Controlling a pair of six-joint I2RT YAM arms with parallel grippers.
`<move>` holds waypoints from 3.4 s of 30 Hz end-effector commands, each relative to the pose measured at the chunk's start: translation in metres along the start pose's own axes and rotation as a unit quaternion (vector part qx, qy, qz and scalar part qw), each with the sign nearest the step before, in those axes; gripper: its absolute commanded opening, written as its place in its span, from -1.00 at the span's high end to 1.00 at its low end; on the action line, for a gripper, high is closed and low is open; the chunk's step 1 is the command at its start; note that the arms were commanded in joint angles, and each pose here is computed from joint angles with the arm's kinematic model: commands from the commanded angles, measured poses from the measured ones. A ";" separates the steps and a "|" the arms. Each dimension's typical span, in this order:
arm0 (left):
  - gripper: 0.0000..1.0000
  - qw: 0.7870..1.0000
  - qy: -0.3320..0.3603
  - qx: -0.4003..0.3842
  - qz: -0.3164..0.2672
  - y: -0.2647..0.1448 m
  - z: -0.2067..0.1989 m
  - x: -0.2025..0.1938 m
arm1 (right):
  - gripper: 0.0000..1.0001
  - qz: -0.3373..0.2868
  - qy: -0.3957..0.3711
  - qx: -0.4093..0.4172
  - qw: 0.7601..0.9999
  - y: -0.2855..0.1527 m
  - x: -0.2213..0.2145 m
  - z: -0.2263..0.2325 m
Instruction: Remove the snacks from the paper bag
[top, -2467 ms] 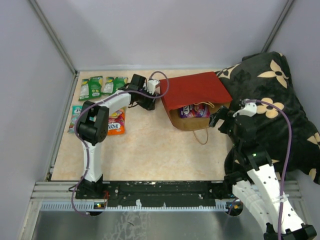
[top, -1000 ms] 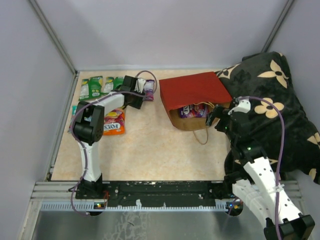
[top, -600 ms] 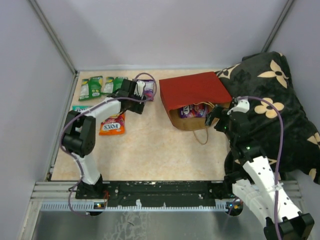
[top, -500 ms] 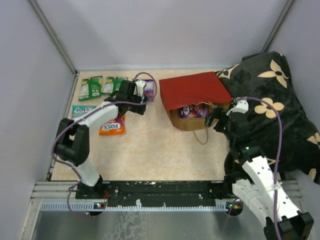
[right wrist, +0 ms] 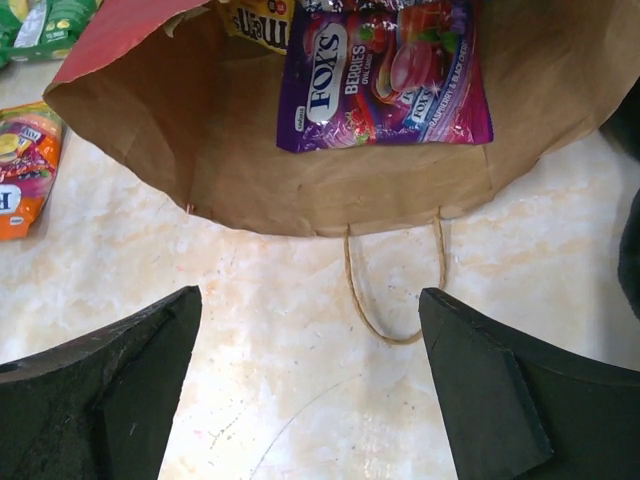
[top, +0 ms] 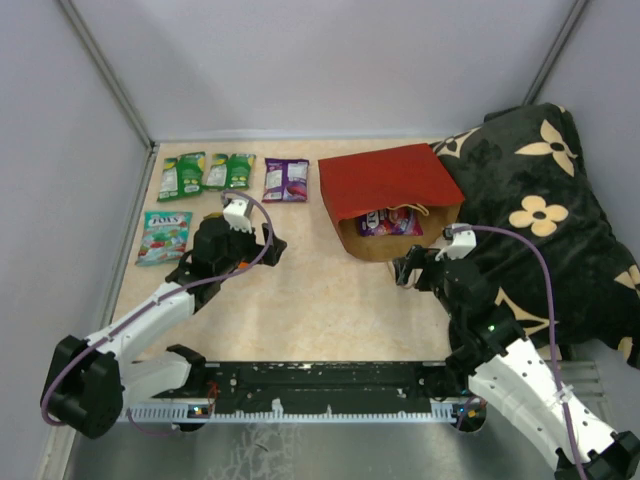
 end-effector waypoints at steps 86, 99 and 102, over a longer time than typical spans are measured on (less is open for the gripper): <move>-1.00 0.983 -0.111 -0.142 -0.038 -0.040 -0.050 0.009 | 1.00 -0.124 0.478 -0.148 0.857 0.189 -0.001 -0.040; -1.00 0.984 -0.087 -0.147 -0.051 -0.046 -0.051 0.027 | 1.00 0.013 0.336 -0.117 0.934 0.058 -0.014 -0.013; -1.00 0.988 -0.083 -0.129 -0.029 -0.044 -0.046 0.030 | 1.00 0.064 0.311 -0.124 0.940 0.022 -0.033 -0.015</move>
Point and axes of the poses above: each gripper's point midway between its finger pads, its own y axis out along the fingers, its own z axis along the line the jaws close on, x = y × z, the point moved 3 cm from there along -y, back along the fingers, and after that the axes turned 10 degrees about y, right-handed, at the moved point
